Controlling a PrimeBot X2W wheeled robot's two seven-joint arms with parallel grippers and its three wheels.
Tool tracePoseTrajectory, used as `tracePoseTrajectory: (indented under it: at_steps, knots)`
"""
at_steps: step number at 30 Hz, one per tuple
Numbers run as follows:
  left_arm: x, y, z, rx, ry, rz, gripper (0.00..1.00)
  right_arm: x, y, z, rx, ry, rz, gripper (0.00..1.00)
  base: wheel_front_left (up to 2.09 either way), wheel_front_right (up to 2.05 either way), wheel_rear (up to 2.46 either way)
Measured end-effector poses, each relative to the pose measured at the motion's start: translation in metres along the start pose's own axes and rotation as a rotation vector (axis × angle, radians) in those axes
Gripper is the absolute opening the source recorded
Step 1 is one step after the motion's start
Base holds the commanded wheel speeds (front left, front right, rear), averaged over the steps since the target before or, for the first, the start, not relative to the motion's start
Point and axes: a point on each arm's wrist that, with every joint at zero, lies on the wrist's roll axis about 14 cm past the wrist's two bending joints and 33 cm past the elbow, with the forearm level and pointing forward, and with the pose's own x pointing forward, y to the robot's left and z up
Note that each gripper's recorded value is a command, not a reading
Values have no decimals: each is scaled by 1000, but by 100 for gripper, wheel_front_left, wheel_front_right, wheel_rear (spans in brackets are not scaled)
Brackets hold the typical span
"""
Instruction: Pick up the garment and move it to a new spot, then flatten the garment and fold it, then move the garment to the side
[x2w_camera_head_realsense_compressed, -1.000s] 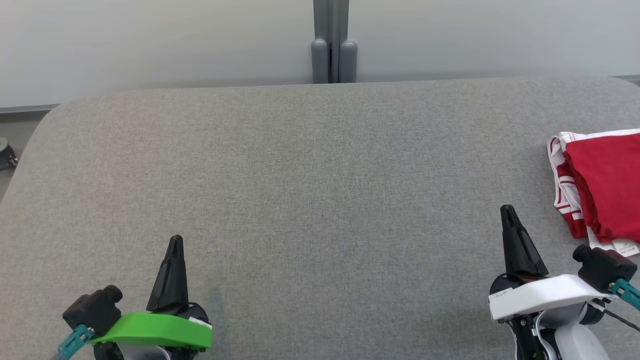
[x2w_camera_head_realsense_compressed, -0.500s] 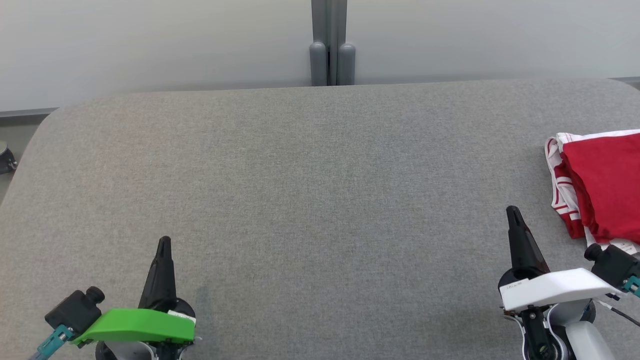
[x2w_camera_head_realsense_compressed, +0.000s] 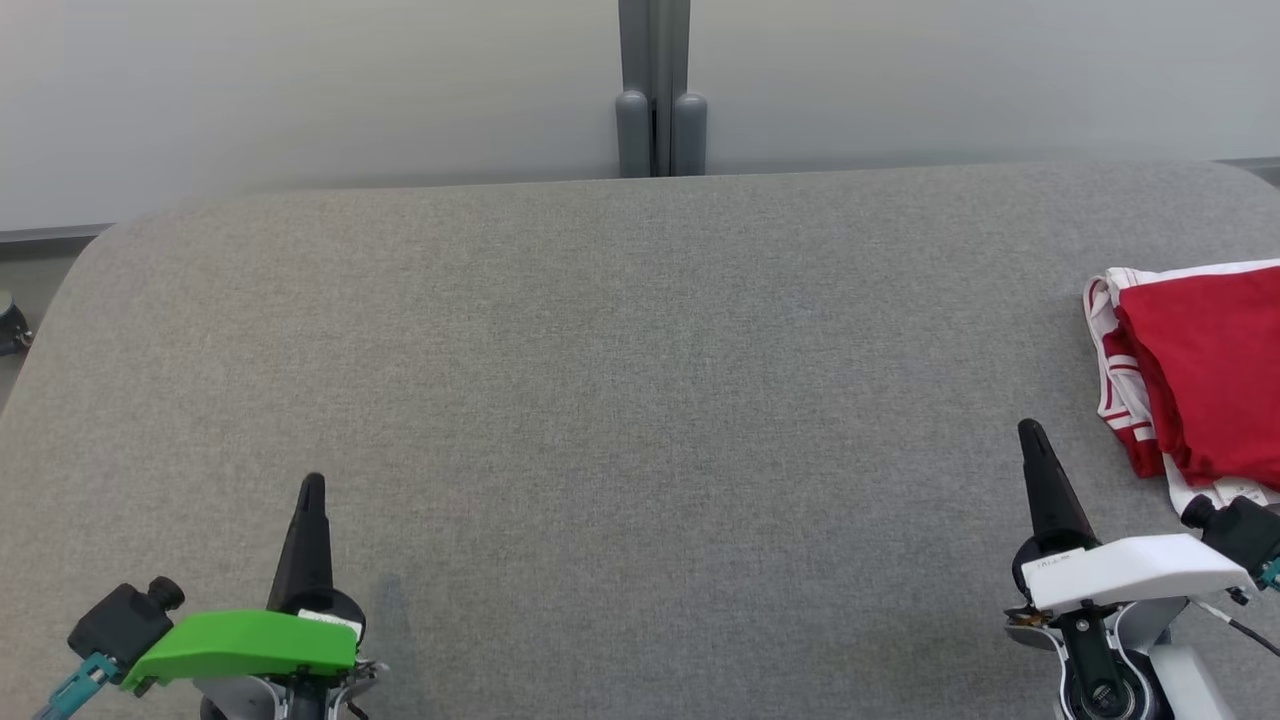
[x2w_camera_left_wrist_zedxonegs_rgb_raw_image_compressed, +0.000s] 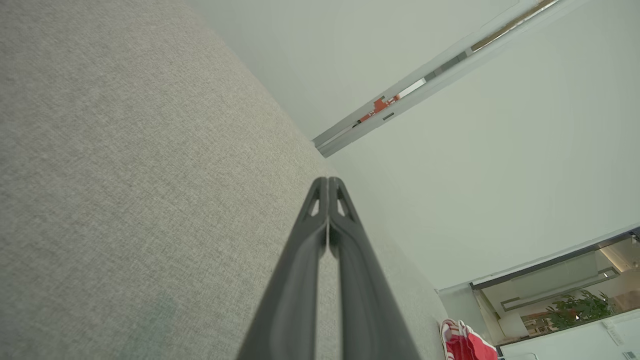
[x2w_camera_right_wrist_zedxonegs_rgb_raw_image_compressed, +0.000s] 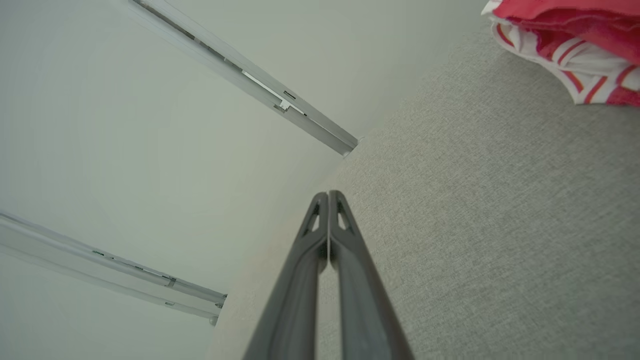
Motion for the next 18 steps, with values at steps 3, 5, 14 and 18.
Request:
tracePoseTrajectory:
  at_steps: [3,5,14,18]
  knots:
    - [1,0,2,-30,-2,2,0,0,-1,1,35,-2,-5,0,0,0,0]
    - [1,1,2,-50,-3,4,0,0,-2,1,55,0,-9,0,0,0,0]
    - [3,1,5,-132,-1,7,0,1,-5,4,148,0,-21,0,0,0,0]
    - [4,1,7,-172,-3,9,0,0,-6,5,189,0,-27,0,0,0,0]
